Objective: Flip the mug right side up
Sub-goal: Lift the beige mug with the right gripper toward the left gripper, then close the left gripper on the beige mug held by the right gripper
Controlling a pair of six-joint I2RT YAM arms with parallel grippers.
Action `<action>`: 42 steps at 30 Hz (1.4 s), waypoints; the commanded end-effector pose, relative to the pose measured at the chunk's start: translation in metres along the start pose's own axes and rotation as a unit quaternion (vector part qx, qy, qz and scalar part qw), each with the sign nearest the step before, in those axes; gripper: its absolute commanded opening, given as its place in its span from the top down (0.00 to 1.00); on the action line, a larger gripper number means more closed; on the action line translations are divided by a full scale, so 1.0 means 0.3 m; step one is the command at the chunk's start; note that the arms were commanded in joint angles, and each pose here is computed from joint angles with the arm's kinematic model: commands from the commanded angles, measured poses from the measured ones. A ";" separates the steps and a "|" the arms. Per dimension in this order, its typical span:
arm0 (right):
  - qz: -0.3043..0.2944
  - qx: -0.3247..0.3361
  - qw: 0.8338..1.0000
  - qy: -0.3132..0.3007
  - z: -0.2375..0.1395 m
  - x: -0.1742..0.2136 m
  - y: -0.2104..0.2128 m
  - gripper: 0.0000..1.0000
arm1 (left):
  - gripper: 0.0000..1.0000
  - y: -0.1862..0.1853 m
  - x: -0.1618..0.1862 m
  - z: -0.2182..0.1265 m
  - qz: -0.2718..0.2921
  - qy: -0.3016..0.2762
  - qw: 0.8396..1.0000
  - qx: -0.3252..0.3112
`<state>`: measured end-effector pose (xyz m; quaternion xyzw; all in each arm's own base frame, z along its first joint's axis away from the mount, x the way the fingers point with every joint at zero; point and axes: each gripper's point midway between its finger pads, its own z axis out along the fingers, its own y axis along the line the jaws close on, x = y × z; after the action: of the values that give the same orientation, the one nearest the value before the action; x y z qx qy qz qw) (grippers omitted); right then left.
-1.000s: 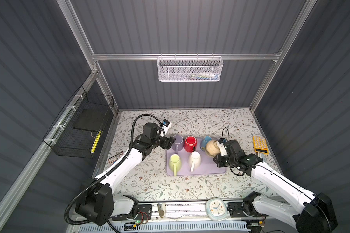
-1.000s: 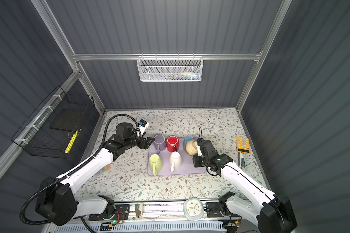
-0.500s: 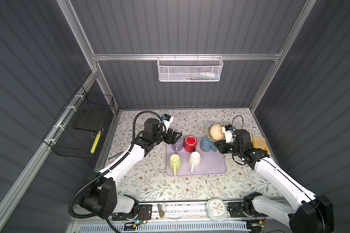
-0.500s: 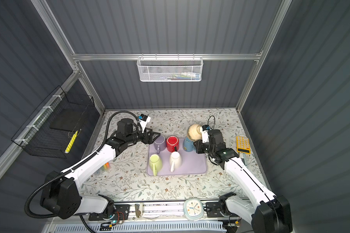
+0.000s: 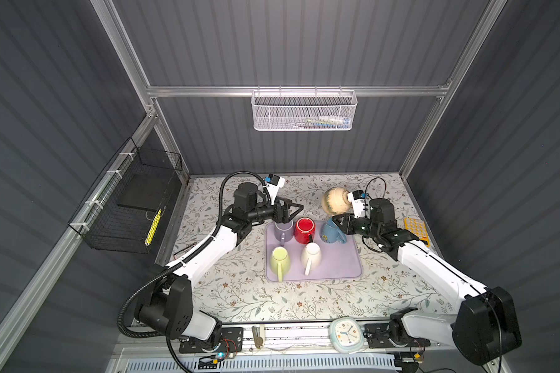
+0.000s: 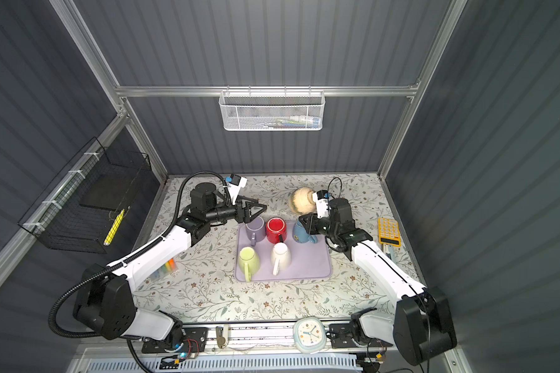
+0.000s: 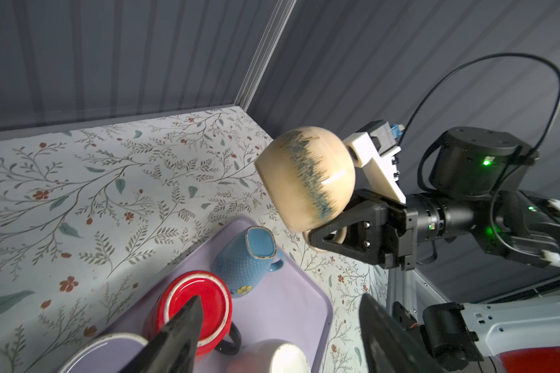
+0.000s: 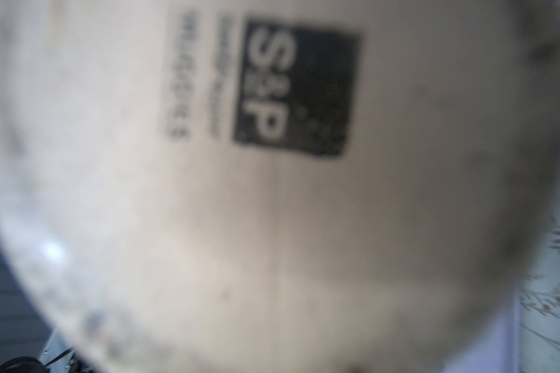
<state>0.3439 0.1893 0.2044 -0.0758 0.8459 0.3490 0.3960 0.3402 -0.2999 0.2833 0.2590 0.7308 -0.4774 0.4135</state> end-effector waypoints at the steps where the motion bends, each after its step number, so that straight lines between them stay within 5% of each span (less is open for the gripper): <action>1: -0.055 -0.110 0.989 -0.084 -0.045 -0.190 0.189 0.99 | 0.24 -0.037 -0.014 0.020 -0.006 -0.014 0.999 0.038; 19: -0.068 -0.216 0.968 -0.106 -0.063 -0.209 0.352 0.99 | 0.25 -0.091 -0.072 0.073 0.010 -0.032 0.995 0.098; 42: -0.063 -0.268 0.956 -0.099 -0.040 -0.189 0.420 1.00 | 0.27 -0.168 -0.128 0.079 0.011 -0.077 0.982 0.171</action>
<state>0.3264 0.2614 0.2697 -0.1543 0.7340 0.5240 0.4035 0.3348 -0.3368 0.3203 0.2842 0.6271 -0.5930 0.4174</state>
